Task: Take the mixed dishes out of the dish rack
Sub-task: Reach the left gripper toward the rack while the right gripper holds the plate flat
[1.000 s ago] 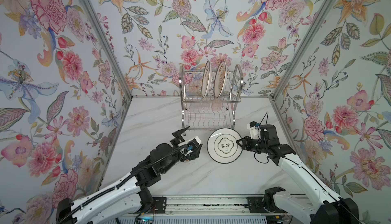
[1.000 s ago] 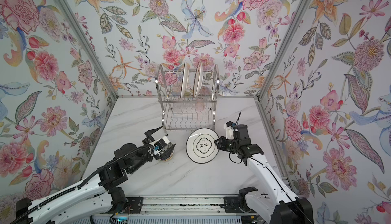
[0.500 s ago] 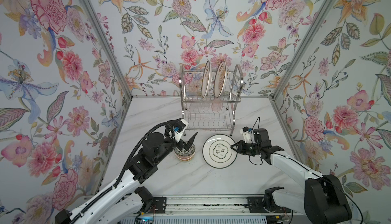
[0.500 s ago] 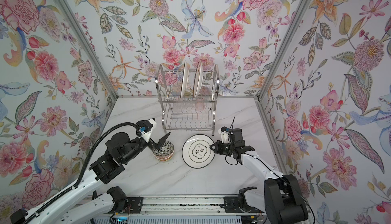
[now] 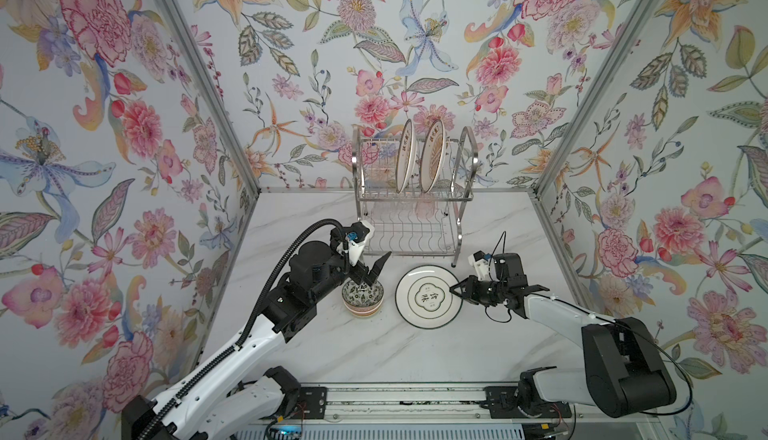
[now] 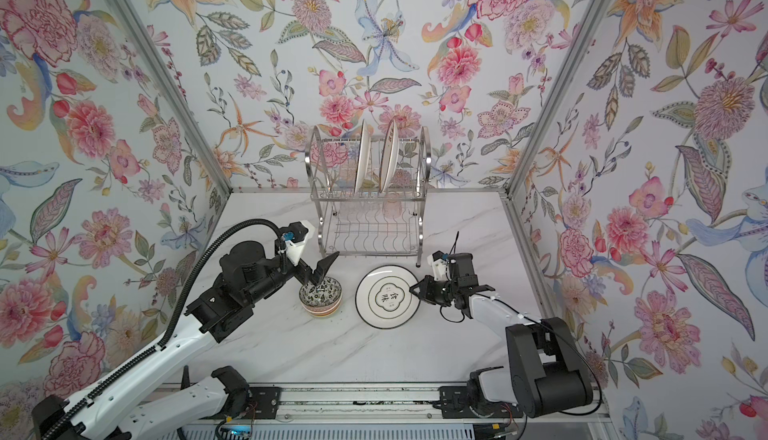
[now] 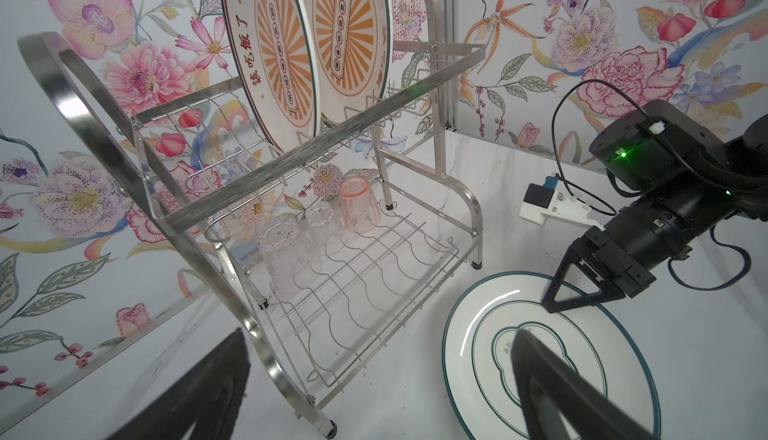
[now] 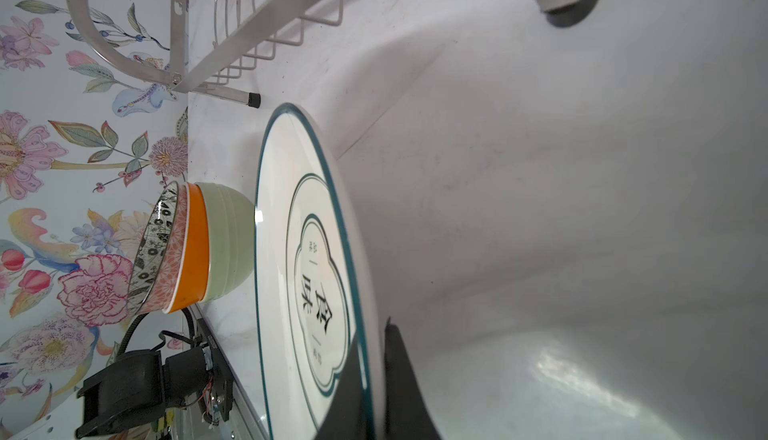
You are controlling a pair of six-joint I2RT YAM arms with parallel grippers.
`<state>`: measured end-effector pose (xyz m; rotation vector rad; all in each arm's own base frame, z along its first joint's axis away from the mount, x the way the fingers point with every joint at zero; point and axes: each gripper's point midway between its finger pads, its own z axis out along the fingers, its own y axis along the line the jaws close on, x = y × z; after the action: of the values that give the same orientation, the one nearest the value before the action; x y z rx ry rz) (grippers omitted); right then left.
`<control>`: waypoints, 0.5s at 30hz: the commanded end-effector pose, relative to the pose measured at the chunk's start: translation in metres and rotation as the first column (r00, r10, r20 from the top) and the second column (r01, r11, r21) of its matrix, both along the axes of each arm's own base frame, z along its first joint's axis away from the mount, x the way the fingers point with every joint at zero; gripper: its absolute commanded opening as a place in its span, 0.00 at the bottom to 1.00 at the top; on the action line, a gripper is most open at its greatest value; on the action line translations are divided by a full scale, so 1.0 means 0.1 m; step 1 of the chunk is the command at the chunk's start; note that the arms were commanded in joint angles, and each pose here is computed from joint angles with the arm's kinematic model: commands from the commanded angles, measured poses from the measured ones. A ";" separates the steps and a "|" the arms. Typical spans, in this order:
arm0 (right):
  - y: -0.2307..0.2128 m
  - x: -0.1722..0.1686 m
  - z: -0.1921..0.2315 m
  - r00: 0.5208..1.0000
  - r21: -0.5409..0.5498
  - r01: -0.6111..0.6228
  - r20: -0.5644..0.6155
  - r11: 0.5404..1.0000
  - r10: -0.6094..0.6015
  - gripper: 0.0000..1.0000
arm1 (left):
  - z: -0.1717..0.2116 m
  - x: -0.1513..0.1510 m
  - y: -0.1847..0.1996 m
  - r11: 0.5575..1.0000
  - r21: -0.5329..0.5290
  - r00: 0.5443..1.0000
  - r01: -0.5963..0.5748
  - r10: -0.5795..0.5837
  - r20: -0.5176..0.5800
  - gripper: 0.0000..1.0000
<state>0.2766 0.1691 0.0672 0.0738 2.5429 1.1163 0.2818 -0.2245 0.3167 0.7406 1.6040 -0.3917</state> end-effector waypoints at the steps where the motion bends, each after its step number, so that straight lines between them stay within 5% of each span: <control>1: 0.04 0.03 0.02 1.000 0.048 -0.010 0.007 0.999 0.010 0.00 | 0.15 0.03 -0.02 1.000 -0.028 1.000 0.013 -0.013 -0.001 0.99; 15: -0.02 0.02 -0.18 0.999 0.053 0.013 -0.041 0.999 -0.010 0.03 | 0.22 0.10 -0.09 1.000 -0.004 1.000 0.029 -0.029 -0.005 0.99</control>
<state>0.2785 0.1628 0.0476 0.1301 2.5700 1.1326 0.2902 -0.2334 0.3293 0.7521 1.6094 -0.4131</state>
